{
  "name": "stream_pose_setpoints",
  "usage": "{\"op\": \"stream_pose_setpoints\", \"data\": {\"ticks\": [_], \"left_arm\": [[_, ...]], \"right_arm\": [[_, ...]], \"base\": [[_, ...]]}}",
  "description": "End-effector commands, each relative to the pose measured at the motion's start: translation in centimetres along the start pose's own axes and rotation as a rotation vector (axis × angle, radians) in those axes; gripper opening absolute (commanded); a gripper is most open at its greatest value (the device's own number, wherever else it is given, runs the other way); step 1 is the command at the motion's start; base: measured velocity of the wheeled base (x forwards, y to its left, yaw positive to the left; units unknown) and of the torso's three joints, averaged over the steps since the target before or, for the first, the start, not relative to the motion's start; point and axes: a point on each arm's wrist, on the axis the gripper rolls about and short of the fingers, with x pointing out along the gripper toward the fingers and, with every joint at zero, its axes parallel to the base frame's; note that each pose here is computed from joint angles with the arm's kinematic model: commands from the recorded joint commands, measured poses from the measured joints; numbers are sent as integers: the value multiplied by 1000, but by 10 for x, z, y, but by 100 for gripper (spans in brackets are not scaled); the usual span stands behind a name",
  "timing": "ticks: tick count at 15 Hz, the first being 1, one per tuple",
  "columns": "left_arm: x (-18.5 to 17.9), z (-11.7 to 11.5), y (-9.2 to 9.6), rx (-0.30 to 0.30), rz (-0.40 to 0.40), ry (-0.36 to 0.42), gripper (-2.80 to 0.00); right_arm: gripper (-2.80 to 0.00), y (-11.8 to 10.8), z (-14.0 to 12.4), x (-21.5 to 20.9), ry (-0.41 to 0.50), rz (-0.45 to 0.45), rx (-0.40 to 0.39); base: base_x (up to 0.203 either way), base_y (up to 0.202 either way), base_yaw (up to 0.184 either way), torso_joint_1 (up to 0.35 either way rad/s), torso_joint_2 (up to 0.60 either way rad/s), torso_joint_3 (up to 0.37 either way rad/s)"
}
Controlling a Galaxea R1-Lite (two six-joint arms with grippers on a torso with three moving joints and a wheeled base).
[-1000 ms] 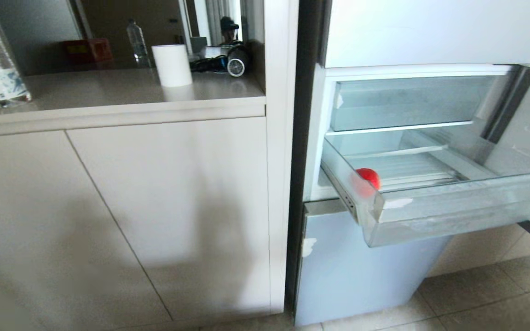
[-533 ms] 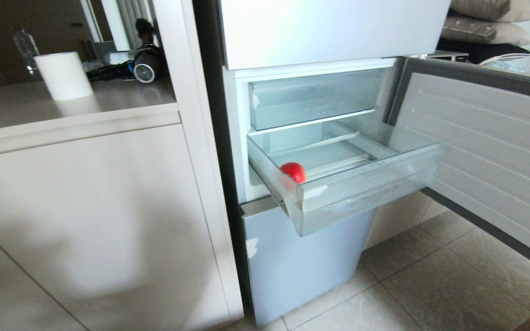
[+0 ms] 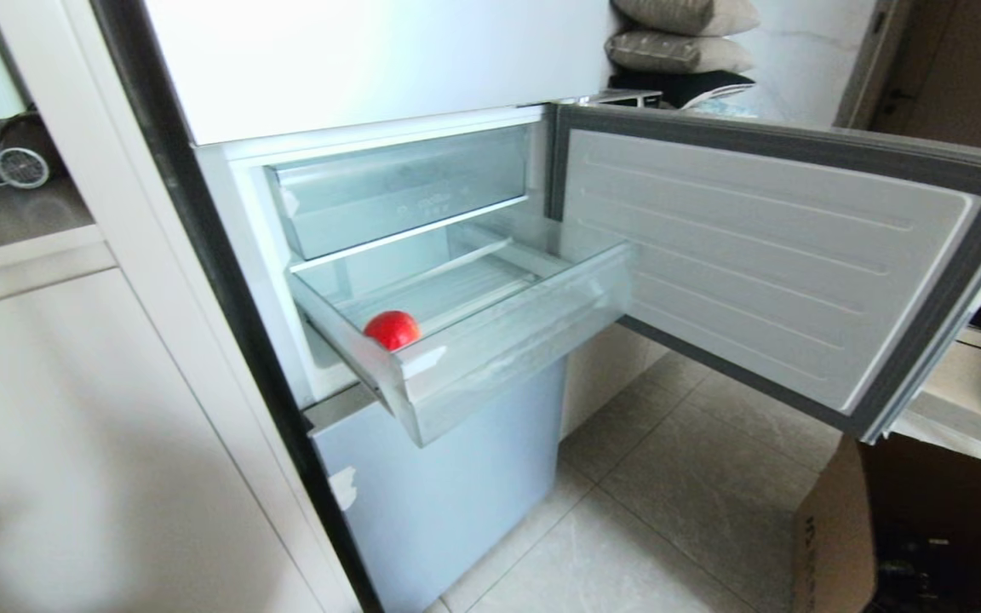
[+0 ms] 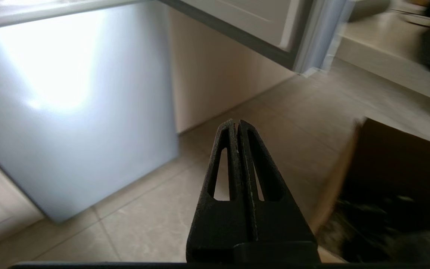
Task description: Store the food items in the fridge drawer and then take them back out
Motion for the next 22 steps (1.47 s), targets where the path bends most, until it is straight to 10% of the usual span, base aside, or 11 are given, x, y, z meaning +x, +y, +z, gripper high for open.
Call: {"op": "stream_pose_setpoints", "data": {"ticks": [1,6,9,15,22], "left_arm": [[0,0,0,0,0,2,-280],[0,0,0,-1,0,2,-280],[0,0,0,-1,0,2,-280],[0,0,0,-1,1,2,-280],[0,0,0,0,0,2,-280]], "right_arm": [[-280,0,0,0,1,1,2],[-280,0,5,-1,-17,-9,-19],[-280,-4,53,-12,-86,-131,-2],[-280,-16,128,57,172,-472,166],[-280,-93,112,186,309,-606,316]], "base": [[2,11,-172,0,2,-2],[0,3,-70,3,1,2],[0,0,0,0,0,0],[0,0,0,0,0,0],[0,0,0,0,0,0]]}}
